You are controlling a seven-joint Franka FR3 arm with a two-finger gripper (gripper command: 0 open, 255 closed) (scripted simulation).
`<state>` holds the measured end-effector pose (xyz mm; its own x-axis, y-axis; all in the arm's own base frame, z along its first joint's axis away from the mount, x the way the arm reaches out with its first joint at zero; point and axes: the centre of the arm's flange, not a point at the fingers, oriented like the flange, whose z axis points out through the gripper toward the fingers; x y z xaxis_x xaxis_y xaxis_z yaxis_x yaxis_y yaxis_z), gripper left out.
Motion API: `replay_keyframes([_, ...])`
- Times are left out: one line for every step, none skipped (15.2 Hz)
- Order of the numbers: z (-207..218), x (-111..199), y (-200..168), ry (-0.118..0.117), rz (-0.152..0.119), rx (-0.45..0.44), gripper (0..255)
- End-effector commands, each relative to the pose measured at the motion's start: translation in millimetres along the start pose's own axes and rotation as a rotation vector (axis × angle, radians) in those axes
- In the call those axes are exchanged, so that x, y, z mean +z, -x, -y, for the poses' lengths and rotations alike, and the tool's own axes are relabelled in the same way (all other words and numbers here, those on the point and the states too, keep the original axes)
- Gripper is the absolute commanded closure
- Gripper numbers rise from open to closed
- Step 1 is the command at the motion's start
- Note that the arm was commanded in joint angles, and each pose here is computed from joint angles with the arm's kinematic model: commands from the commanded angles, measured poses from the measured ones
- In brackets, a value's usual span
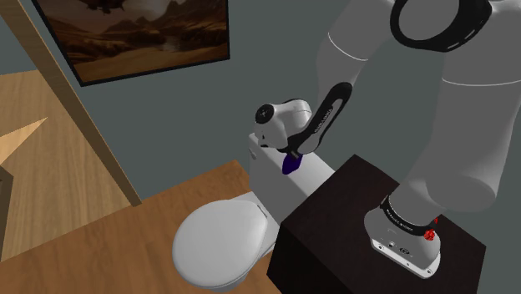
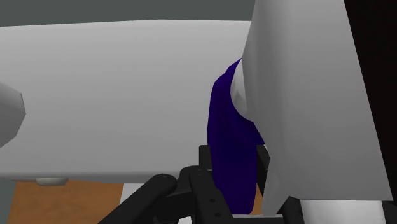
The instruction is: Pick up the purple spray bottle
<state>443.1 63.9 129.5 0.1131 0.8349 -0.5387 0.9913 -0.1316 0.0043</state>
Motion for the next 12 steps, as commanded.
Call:
replay_keyframes([0, -8, 7, 0.000, 0.000, 0.000, 255])
replay_keyframes([0, -12, 10, 0.000, 0.000, 0.000, 255])
replay_keyframes([0, -17, 12, 0.000, 0.000, 0.000, 255])
replay_keyframes([0, -21, 15, 0.000, 0.000, 0.000, 255])
replay_keyframes([0, -25, 18, 0.000, 0.000, 0.000, 255])
replay_keyframes([0, -30, 21, 0.000, 0.000, 0.000, 255])
replay_keyframes([0, -34, 24, 0.000, 0.000, 0.000, 255])
replay_keyframes([0, -39, 27, 0.000, 0.000, 0.000, 255])
replay_keyframes([0, -43, 29, 0.000, 0.000, 0.000, 255])
replay_keyframes([0, -48, 32, 0.000, 0.000, 0.000, 255])
replay_keyframes([0, -48, 33, 0.000, 0.000, 0.000, 255])
replay_keyframes([0, -48, 33, 0.000, 0.000, 0.000, 255])
